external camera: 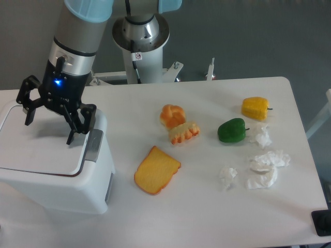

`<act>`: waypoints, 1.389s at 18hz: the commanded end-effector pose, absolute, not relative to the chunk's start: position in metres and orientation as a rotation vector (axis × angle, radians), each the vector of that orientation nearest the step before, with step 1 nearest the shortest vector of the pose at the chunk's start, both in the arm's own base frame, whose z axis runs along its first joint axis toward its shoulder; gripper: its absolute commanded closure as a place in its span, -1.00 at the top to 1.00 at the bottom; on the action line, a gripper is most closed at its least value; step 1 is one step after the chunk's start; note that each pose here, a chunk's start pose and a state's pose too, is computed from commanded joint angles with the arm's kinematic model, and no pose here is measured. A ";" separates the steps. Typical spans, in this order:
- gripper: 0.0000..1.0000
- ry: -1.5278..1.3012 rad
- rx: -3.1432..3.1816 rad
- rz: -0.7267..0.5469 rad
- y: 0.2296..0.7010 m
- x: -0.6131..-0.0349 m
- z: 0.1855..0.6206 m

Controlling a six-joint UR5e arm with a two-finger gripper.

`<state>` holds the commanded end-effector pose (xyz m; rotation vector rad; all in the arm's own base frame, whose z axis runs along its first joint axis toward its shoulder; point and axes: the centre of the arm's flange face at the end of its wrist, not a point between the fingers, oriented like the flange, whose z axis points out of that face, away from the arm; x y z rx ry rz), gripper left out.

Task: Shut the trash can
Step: 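Press the gripper down on the closed lid to seat it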

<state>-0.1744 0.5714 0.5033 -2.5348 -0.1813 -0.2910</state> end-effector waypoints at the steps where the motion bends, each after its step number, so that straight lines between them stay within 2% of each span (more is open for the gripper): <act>1: 1.00 -0.183 -2.535 -0.290 0.571 -0.175 0.503; 25: 1.00 -0.184 -2.540 -0.288 0.574 -0.177 0.500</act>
